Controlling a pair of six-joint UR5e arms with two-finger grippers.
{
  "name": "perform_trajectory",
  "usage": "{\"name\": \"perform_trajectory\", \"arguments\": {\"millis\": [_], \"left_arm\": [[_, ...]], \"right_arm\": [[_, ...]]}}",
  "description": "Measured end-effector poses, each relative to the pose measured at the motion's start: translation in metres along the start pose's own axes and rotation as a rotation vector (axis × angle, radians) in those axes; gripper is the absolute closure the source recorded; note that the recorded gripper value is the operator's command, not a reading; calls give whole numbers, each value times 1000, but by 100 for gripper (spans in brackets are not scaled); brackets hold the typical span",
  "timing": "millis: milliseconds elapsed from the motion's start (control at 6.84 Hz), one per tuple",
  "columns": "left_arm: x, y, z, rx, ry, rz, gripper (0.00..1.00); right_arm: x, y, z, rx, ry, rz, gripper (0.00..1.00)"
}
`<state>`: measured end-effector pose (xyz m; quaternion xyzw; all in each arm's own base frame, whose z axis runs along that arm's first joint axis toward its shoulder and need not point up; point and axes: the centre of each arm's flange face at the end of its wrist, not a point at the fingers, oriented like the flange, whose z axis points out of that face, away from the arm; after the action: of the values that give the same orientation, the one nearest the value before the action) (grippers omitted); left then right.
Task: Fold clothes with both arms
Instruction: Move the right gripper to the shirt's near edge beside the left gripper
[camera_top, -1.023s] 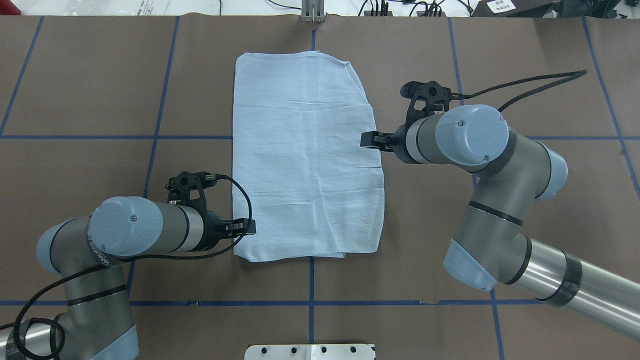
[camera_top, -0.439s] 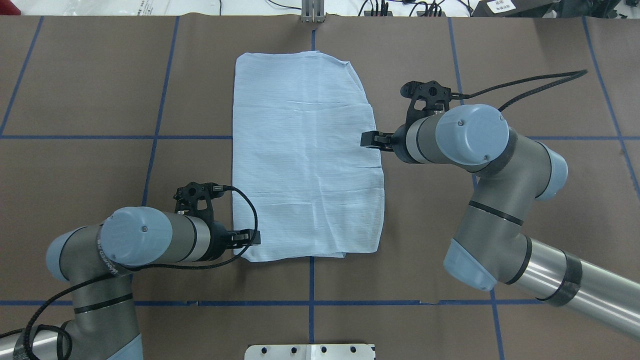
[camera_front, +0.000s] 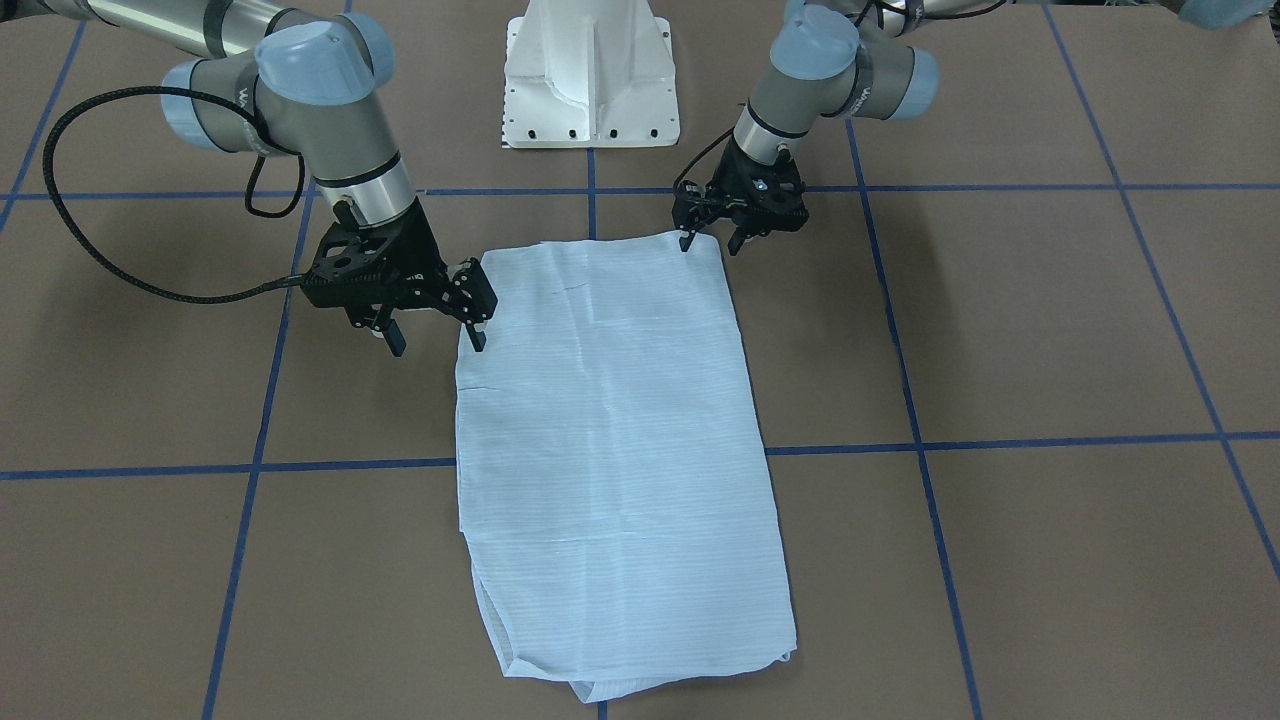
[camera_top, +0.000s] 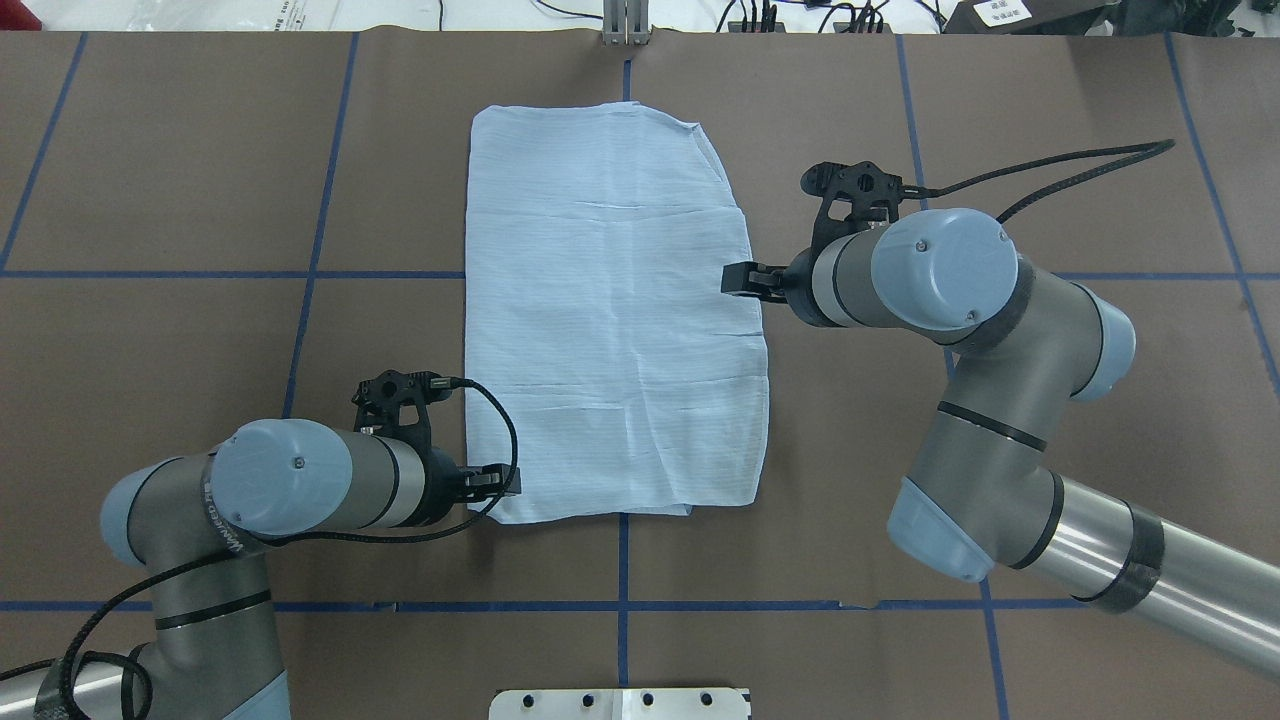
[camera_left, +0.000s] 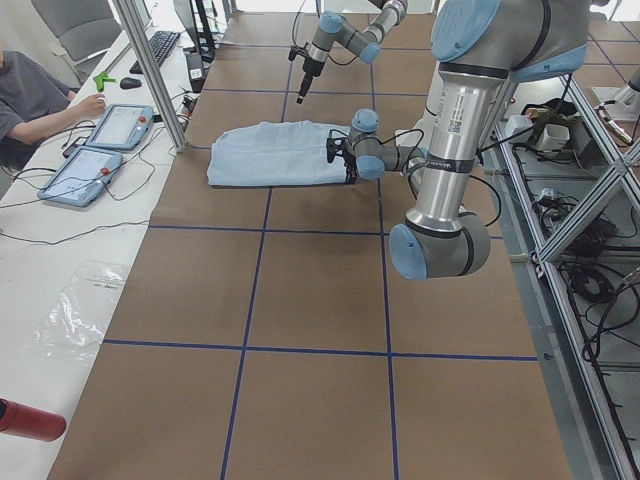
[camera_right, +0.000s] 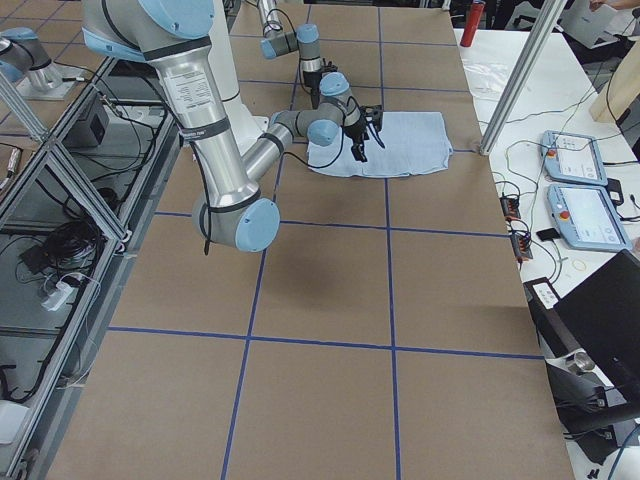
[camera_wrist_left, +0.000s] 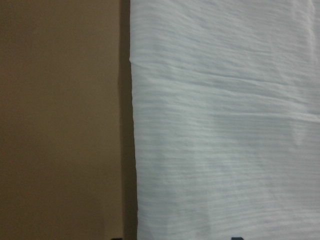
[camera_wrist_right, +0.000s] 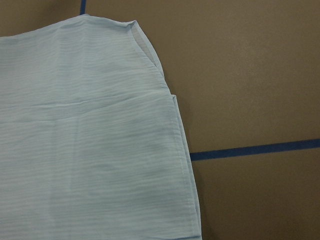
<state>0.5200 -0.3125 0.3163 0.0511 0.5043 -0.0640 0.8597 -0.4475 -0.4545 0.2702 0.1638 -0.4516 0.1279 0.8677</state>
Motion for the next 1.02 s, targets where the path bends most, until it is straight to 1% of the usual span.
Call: {"name": "perform_trajectory", "arguments": {"millis": [292,731,877,1023], "left_arm": [[0,3,2,-4,-3,2,36],[2,10,5,-8,-3,9,39],[2,13,6,-11,-4,11,46],[4,15,7,-12,-3,13,79]], "right_arm": [[0,0,1,-1,1,0,0],[0,0,1,-1,1,0,0],[0,1,1,-2,1,0,0],[0,1,1,-2,1,0,0]]}}
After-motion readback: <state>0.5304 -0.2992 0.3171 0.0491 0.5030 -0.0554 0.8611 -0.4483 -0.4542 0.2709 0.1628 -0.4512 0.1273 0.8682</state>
